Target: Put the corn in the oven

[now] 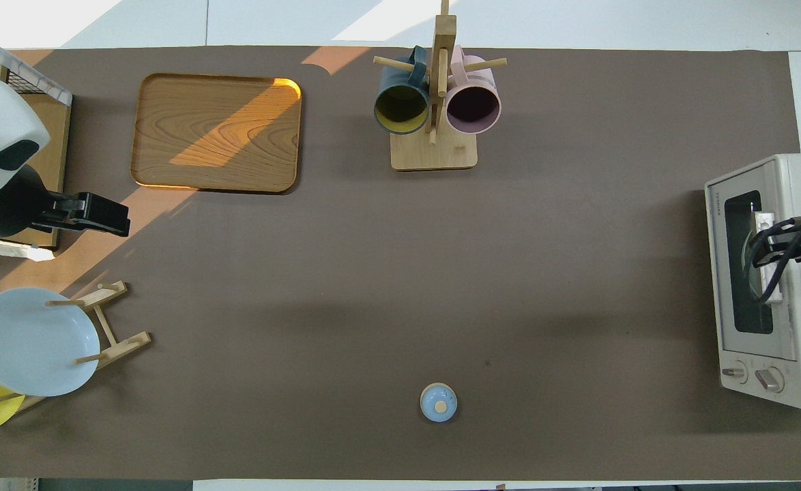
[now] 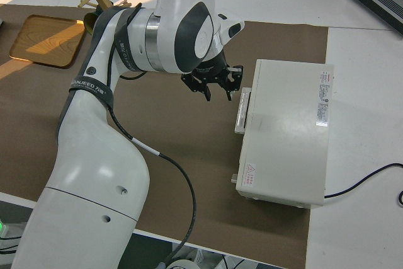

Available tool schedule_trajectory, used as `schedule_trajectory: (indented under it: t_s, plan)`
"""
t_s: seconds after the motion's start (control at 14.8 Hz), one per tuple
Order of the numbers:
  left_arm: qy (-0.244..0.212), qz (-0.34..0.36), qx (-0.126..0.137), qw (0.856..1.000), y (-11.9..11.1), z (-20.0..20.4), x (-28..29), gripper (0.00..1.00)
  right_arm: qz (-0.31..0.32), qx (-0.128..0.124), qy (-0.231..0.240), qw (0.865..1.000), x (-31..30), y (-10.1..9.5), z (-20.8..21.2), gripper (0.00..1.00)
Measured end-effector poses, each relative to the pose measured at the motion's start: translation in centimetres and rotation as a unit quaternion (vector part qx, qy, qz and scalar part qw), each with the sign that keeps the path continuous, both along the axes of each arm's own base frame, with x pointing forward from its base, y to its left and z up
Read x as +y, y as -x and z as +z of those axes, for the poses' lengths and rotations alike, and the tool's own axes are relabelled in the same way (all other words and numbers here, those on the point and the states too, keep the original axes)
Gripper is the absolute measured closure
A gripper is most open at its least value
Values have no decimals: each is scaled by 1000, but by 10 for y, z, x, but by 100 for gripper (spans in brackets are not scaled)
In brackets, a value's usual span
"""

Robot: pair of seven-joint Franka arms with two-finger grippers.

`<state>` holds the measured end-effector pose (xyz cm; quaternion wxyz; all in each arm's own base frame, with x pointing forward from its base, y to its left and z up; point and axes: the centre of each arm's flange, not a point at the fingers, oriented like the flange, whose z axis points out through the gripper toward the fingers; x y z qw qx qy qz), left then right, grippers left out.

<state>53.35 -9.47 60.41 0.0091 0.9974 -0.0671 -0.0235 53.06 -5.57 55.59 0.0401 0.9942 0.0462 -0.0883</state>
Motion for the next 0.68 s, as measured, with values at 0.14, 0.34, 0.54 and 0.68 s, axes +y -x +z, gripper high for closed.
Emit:
schedule_trajectory:
  t_s: [0.14, 0.34, 0.54, 0.68]
  plan:
    - [0, 0, 0, 1000, 0, 0, 0, 0, 12, -7, -8, 1000, 16, -3, 11, 17]
    - [0, 0, 0, 1000, 0, 0, 0, 0, 28, -3, -9, 1000, 39, -7, 16, 0]
    - [0, 0, 0, 1000, 0, 0, 0, 0, 15, 2, -9, 1000, 38, -13, 16, 0]
    - [0, 0, 0, 1000, 0, 0, 0, 0, 1, 0, -8, 1000, 40, -14, 17, 0]
